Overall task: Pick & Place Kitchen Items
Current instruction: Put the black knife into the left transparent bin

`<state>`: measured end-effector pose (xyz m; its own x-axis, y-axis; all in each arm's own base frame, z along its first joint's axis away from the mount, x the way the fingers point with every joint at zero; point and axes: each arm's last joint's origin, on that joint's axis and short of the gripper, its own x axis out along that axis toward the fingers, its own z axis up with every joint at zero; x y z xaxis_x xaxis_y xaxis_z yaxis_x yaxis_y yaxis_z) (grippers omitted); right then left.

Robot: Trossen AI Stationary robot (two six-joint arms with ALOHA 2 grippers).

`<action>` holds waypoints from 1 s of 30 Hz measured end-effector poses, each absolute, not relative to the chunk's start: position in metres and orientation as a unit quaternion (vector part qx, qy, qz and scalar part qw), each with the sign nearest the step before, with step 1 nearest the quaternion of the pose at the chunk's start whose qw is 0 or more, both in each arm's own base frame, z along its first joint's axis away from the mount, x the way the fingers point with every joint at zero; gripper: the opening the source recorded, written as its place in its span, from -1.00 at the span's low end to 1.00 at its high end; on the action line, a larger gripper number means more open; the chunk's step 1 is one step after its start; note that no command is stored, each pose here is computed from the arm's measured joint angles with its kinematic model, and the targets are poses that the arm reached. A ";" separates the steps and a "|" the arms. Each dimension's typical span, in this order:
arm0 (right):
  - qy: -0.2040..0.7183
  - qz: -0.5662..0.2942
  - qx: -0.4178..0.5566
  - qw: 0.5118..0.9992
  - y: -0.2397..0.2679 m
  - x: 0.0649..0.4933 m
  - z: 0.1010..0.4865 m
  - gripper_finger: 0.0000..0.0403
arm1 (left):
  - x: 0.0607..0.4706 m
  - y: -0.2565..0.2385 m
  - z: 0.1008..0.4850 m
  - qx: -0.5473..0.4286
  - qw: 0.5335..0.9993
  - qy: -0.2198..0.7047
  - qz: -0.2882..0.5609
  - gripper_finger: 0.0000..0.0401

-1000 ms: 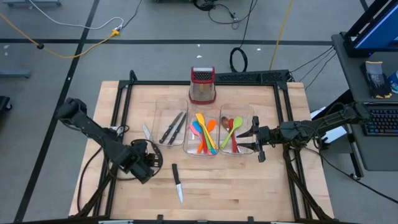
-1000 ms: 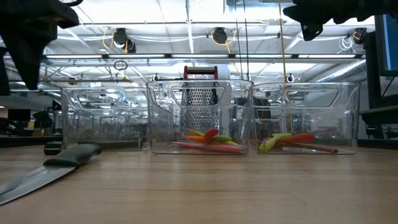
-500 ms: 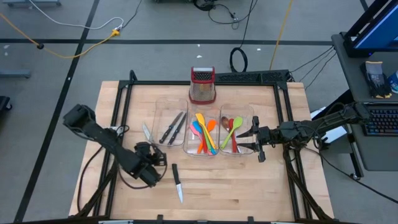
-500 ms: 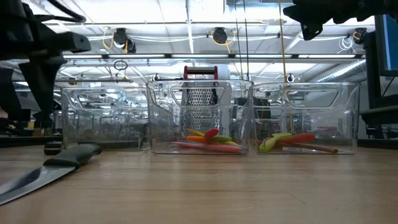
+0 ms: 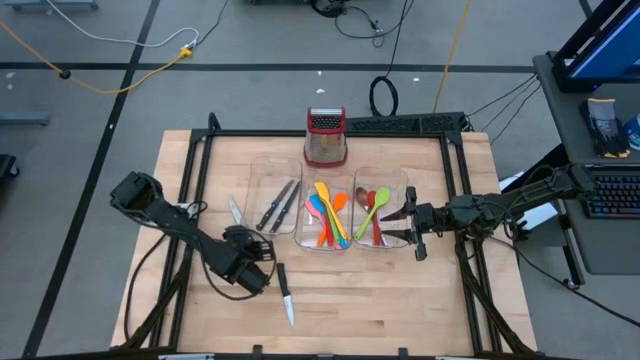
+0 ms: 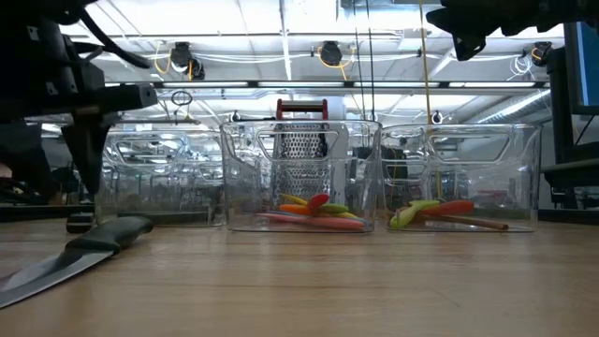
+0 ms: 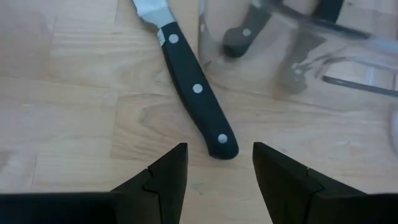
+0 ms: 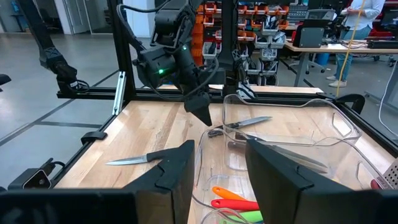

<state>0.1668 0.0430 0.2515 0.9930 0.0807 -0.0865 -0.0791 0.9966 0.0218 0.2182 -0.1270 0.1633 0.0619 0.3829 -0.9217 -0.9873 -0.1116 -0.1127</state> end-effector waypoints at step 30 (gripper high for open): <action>0.044 0.040 0.010 0.998 0.043 0.167 0.251 -0.33 | 0.218 -0.117 0.152 -0.444 0.566 0.311 0.621 -0.08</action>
